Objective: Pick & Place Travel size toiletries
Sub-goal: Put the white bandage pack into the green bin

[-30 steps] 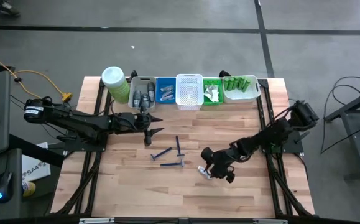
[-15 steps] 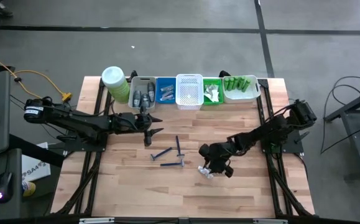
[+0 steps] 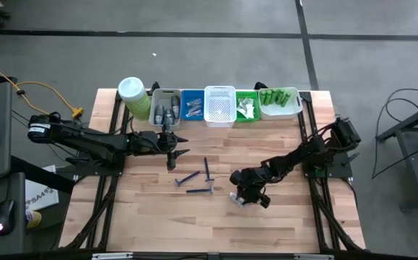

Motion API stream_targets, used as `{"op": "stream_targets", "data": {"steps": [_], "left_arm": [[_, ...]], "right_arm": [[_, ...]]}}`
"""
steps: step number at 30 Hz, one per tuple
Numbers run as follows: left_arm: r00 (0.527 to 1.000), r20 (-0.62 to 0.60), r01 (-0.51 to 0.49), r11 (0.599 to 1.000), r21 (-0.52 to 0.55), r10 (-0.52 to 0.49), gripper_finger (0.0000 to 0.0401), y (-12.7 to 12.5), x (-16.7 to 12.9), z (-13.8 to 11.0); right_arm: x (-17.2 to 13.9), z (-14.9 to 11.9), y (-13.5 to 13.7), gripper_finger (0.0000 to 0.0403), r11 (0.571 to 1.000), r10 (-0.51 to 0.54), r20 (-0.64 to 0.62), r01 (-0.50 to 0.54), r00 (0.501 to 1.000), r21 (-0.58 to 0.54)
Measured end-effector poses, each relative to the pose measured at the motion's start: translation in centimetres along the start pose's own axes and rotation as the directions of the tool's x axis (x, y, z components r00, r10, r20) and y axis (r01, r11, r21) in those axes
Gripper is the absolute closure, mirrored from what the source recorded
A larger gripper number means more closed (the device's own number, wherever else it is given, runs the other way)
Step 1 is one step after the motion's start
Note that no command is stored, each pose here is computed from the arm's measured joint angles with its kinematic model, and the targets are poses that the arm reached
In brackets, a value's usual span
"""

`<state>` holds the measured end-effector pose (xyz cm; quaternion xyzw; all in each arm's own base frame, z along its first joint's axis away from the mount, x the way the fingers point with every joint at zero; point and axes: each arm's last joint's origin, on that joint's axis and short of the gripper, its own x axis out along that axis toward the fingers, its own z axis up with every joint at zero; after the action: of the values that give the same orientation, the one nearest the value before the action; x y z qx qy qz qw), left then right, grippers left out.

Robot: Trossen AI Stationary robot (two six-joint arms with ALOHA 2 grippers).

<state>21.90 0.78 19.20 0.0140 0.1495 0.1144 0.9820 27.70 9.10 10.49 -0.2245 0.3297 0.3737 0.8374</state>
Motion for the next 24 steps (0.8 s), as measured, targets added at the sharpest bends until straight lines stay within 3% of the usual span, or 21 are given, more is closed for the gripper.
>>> {"op": "stream_targets", "data": {"steps": [11,15,19,24], "left_arm": [[1.0,-0.024,0.0,1.0,0.005,0.0,0.0215,0.0,0.0,-0.2],[1.0,-0.024,0.0,1.0,0.005,0.0,0.0215,0.0,0.0,-0.2],[1.0,-0.026,0.0,1.0,0.004,0.0,0.0215,0.0,0.0,-0.3],[1.0,-0.026,0.0,1.0,0.002,0.0,0.0215,0.0,0.0,-0.3]], "right_arm": [[-0.2,-0.8,-0.2,0.0386,0.994,0.014,-0.055,-0.008,0.998,0.105],[-0.2,-0.8,-0.2,0.0397,0.992,0.002,-0.066,0.007,0.998,0.125],[-1.3,-0.5,-0.4,0.0398,0.979,-0.088,-0.11,0.107,0.99,0.175],[-4.5,0.1,-1.2,0.0399,0.933,-0.238,-0.181,0.276,0.954,0.23]]}}
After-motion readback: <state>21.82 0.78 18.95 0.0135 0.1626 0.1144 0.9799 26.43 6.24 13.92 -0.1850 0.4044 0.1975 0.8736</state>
